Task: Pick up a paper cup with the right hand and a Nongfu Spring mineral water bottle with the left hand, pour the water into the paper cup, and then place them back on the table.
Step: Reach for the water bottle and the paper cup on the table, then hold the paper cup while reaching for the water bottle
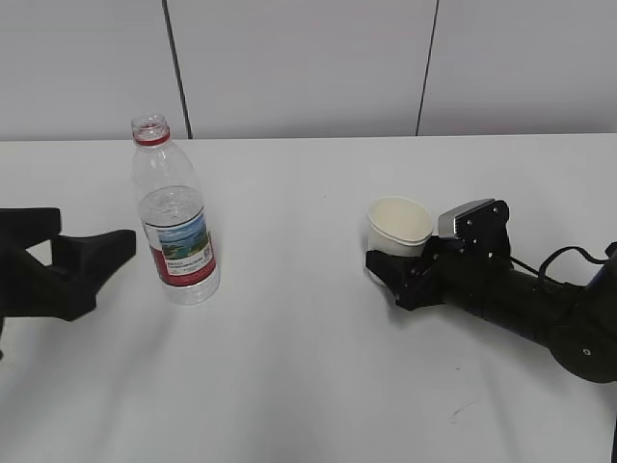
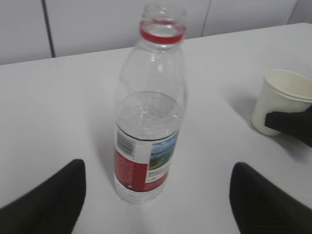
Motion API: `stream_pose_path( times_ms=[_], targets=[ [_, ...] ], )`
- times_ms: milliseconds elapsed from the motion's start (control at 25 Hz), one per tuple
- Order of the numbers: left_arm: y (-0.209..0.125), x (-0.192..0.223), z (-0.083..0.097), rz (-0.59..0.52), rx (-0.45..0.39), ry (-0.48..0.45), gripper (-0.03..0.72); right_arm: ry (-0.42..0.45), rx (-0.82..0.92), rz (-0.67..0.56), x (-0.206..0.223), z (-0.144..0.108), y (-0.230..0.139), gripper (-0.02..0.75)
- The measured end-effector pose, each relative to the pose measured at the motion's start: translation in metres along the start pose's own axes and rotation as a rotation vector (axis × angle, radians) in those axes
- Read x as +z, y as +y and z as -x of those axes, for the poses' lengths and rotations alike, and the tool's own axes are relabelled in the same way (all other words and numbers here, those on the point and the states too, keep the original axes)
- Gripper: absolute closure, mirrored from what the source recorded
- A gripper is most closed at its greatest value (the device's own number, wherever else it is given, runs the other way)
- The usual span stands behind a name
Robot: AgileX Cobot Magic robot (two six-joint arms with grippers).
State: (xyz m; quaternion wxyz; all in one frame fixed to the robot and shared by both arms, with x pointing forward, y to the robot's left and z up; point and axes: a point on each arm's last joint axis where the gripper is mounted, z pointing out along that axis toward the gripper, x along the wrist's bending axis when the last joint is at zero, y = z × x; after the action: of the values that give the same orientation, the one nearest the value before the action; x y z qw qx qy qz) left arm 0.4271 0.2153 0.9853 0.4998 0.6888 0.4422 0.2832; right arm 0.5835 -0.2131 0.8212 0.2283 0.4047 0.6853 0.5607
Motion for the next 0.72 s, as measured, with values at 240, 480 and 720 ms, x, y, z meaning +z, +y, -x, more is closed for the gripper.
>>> stream_pose_path(
  times_ms=[240, 480, 720],
  targets=[
    [-0.017, 0.031, 0.004, 0.033, -0.013, -0.063, 0.140, -0.002, 0.001, 0.001, 0.000, 0.000, 0.000, 0.206],
    [-0.042, 0.063, -0.001, 0.096, -0.066, -0.043, 0.139, -0.004, 0.002, 0.002, 0.000, 0.000, 0.000, 0.206],
    [-0.062, 0.090, -0.007, 0.098, -0.097, -0.010, 0.137, -0.004, 0.002, 0.003, 0.000, 0.000, 0.000, 0.206]
  ],
)
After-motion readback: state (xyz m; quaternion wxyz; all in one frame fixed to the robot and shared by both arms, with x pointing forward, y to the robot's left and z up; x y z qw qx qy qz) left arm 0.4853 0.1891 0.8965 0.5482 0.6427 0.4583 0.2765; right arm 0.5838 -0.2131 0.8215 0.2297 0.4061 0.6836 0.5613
